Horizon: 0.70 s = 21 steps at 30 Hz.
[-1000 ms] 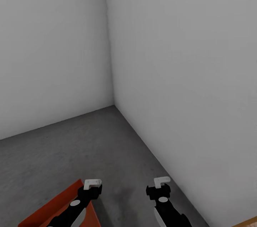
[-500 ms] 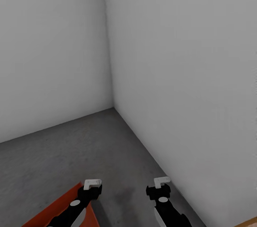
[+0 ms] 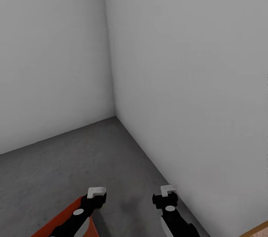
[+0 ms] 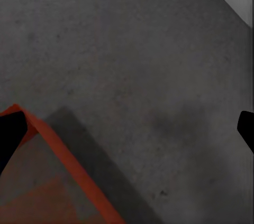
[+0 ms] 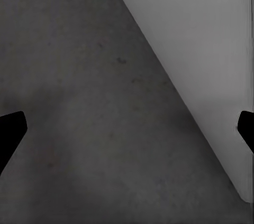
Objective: Move the two storage containers from the living room to the garage. In the garage, place one container on the floor and stack the other container on top of it (either order is fine).
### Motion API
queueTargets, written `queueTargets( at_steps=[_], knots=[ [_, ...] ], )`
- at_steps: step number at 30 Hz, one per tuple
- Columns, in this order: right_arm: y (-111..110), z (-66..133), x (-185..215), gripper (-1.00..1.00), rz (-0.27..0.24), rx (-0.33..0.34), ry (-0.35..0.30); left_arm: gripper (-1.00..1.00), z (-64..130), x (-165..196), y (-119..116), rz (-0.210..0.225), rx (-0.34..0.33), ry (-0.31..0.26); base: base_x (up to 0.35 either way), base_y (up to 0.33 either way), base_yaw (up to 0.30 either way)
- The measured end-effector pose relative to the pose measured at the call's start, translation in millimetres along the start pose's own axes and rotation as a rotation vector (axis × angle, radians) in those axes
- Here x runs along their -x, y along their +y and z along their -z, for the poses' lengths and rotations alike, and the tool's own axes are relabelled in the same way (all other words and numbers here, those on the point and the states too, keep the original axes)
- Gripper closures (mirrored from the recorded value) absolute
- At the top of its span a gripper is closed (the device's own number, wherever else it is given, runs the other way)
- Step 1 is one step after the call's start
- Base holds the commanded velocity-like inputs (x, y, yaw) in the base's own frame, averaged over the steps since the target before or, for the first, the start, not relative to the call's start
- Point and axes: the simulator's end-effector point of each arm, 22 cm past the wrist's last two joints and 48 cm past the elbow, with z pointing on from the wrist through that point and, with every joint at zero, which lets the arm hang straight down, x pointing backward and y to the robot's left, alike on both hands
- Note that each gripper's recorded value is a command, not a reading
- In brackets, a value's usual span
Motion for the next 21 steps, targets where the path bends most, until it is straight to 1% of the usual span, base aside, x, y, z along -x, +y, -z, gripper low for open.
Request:
queueTargets(
  at_steps=[21],
  knots=[
    [-8.6,32.4,40.6,-1.0,-0.002,-0.004,-0.03,-1.0,30.4,44.1,-2.5,-0.001,-0.002,-0.033,0.0,0.0,-0.087]
  ],
)
